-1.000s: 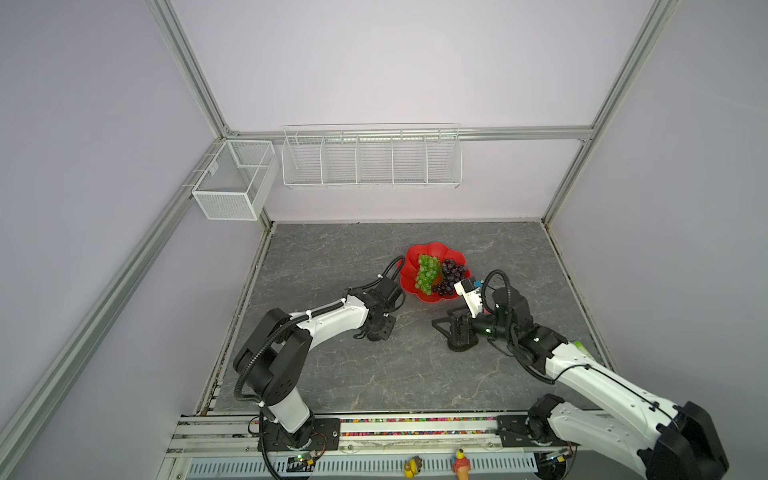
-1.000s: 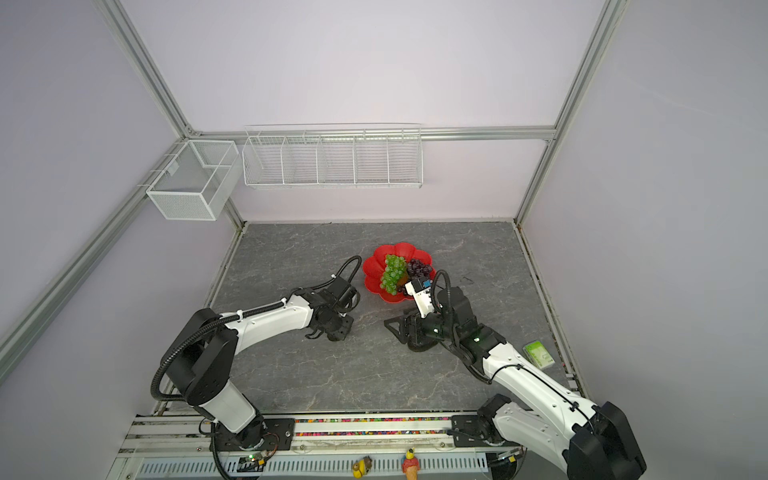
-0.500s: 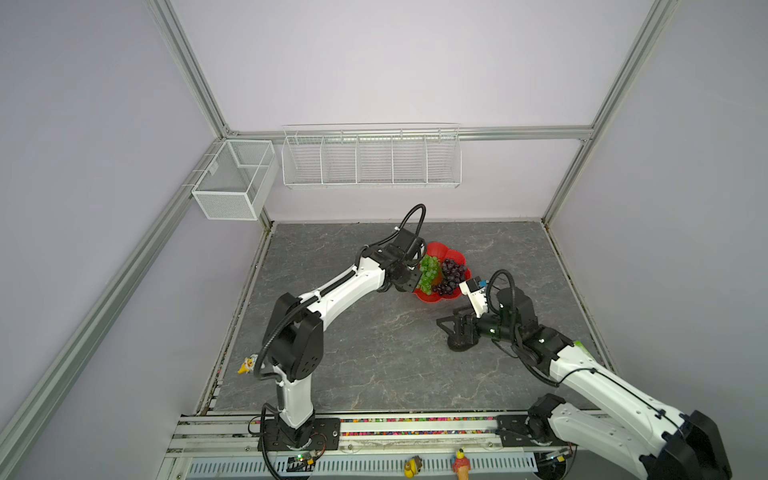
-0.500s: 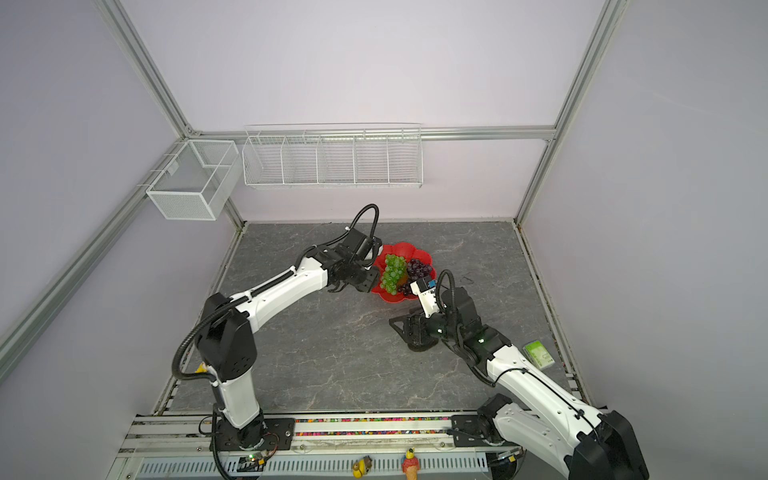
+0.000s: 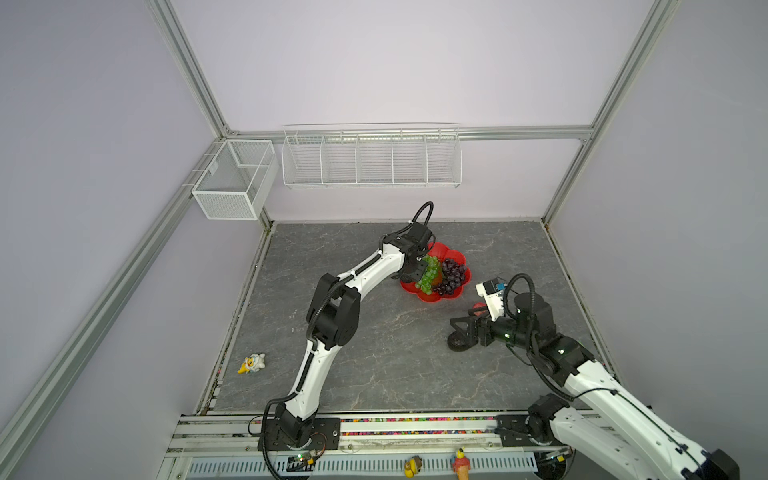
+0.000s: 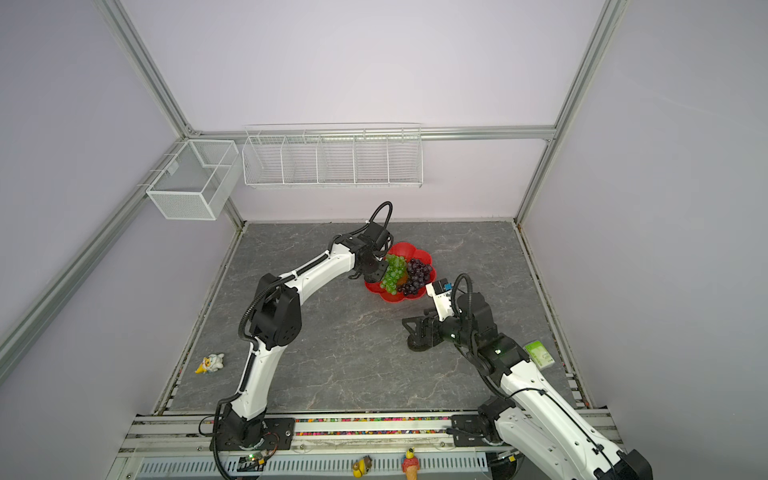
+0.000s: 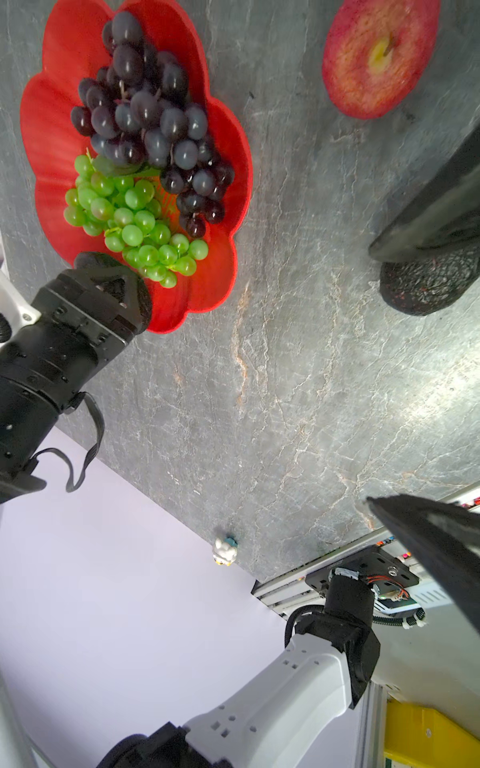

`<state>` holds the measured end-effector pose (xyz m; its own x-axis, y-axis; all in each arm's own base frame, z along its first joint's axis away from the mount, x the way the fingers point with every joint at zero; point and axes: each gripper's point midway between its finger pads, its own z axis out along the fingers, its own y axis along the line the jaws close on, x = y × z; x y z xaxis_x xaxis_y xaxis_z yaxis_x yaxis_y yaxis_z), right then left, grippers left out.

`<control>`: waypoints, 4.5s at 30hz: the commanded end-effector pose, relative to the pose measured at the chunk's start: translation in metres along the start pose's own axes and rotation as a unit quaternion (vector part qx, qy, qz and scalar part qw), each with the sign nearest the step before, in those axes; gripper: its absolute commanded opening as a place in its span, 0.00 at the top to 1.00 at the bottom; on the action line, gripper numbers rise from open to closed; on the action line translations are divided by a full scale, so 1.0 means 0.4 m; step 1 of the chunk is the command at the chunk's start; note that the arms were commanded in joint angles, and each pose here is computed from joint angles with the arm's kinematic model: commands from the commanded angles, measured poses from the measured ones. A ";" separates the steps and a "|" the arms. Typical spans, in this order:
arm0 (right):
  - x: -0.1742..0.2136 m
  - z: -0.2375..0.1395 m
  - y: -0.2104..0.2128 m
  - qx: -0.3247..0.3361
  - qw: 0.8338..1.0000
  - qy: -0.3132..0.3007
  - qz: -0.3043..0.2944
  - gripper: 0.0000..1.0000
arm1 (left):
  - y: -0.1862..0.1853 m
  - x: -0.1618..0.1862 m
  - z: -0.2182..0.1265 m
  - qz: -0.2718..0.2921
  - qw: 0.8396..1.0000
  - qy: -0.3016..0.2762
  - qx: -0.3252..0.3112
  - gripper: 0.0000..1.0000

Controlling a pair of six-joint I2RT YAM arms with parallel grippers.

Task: Place and organize the fake fruits in the fruit bowl
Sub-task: 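Carry the avocado into the bowl and open the left gripper, then reach the left gripper across to the second avocado and grasp it, then carry the second avocado into the bowl and release it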

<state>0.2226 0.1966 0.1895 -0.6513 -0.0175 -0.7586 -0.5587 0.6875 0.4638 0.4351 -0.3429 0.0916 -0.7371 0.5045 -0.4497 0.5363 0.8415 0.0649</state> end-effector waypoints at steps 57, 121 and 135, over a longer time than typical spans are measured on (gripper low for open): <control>0.223 -0.077 -0.096 0.069 0.985 0.058 0.145 0.11 | -0.534 0.268 -0.244 0.205 0.913 -0.132 0.327 0.35; -0.034 -0.023 -0.052 0.041 0.997 -0.010 0.059 0.11 | 0.031 -0.105 -0.083 0.168 0.979 -0.109 -0.027 0.45; -0.023 -0.040 -0.056 0.052 0.997 -0.010 0.059 0.11 | 0.066 -0.158 0.015 0.132 0.985 -0.107 -0.015 0.45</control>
<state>0.2347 0.1724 0.1922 -0.7088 0.0936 -0.6992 -0.4118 0.7499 0.5178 0.4983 -0.3462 0.1164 -0.4711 0.6594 -0.5859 0.6698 0.6996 0.2489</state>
